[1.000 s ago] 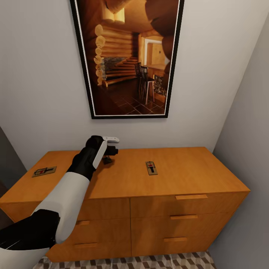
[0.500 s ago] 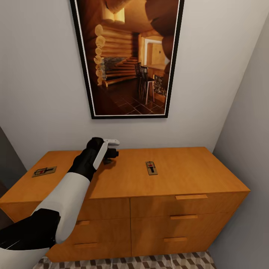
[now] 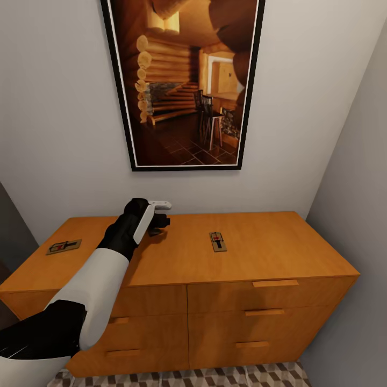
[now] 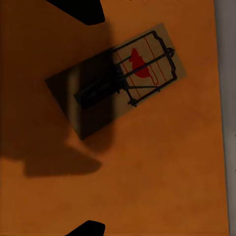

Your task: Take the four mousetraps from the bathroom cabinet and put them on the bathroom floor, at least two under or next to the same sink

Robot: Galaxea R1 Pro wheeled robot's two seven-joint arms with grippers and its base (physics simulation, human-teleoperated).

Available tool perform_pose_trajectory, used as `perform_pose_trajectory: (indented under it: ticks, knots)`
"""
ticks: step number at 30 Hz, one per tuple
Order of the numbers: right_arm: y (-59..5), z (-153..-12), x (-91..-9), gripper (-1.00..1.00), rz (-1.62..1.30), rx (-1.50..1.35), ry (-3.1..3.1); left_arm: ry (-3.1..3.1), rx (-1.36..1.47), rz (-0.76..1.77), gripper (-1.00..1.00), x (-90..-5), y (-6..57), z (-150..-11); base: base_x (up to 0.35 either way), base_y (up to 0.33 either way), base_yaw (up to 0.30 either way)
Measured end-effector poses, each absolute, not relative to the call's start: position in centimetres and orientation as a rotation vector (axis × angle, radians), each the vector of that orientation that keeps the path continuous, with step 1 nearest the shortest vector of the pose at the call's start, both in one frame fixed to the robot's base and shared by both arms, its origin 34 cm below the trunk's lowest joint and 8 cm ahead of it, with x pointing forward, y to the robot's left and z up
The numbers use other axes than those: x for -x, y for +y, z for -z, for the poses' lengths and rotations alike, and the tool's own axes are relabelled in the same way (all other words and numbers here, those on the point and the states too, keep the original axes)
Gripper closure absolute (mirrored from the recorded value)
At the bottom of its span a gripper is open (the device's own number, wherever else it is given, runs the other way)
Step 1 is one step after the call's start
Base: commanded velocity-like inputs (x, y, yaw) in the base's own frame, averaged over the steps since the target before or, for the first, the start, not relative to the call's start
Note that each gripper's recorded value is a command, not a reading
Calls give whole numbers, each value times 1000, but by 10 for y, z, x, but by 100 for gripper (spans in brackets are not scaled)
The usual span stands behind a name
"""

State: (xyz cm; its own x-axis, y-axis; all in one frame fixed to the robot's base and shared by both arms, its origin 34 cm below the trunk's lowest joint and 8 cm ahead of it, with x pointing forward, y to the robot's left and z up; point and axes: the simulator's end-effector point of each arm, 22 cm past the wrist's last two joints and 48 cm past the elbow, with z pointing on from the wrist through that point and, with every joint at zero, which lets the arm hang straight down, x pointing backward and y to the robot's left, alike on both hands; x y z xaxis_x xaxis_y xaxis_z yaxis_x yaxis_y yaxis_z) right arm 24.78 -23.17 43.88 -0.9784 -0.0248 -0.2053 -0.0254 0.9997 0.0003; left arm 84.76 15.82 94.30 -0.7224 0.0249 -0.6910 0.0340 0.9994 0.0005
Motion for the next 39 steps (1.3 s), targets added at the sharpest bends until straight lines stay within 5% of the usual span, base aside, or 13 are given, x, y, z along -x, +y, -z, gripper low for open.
perform_pose_trajectory:
  ticks: [39]
  knots:
    - [-230,-439,-248,100,-7,40,2933,2386,43,89,-100,-849,167,-942,0,0,0]
